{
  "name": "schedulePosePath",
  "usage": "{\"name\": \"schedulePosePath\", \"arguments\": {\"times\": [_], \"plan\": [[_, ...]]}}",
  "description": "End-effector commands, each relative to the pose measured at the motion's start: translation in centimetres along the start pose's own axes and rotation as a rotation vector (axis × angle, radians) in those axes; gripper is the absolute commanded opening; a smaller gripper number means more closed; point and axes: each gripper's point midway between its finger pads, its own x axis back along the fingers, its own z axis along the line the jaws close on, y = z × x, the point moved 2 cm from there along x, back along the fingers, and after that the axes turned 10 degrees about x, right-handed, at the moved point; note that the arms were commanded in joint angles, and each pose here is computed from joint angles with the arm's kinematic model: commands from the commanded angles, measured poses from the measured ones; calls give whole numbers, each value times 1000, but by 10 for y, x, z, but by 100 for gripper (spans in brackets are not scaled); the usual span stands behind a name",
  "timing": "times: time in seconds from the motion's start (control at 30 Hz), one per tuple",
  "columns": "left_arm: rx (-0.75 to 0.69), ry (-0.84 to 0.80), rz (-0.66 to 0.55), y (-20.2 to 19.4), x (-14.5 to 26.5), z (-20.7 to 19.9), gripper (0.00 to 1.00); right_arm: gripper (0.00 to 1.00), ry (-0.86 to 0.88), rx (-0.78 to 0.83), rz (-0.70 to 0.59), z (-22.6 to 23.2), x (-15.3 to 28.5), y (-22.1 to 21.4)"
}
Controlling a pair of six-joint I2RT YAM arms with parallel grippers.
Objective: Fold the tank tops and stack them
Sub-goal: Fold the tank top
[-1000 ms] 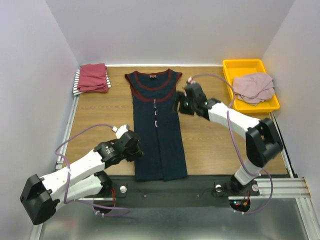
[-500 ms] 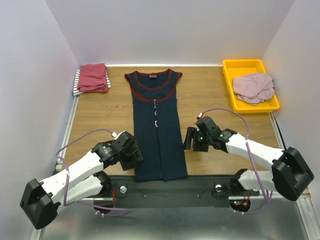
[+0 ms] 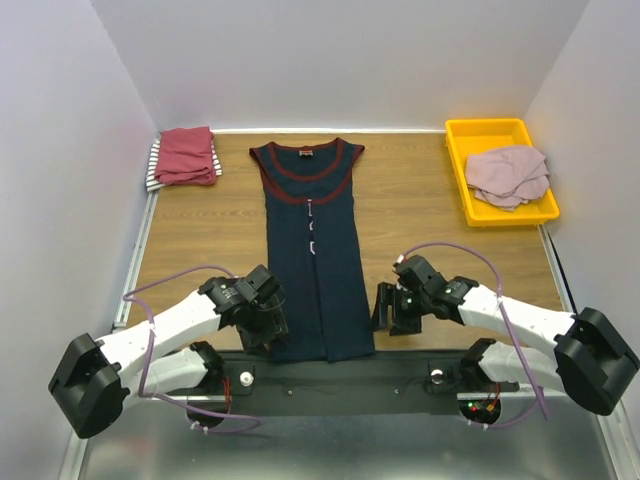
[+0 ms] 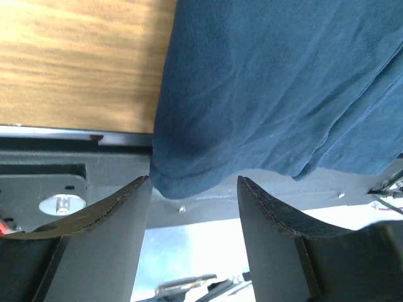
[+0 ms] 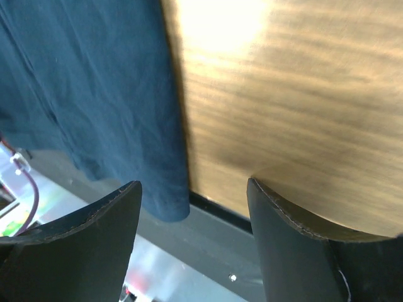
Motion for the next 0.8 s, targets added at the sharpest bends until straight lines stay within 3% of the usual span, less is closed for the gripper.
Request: {"name": "schedulePosePath", "arguments": {"times": [0.0, 0.23, 0.57, 0.77], "plan": [[4, 39, 45, -8, 8, 2, 68, 74, 18, -22, 85, -4, 0, -23], [2, 96, 77, -10, 0, 7, 50, 74, 59, -13, 141, 4, -5, -32], [10, 75, 132, -18, -15, 13, 39, 70, 28, -14, 207, 5, -16, -57], [-2, 58, 138, -19, -20, 14, 39, 64, 6, -32, 174, 4, -17, -53]]}}
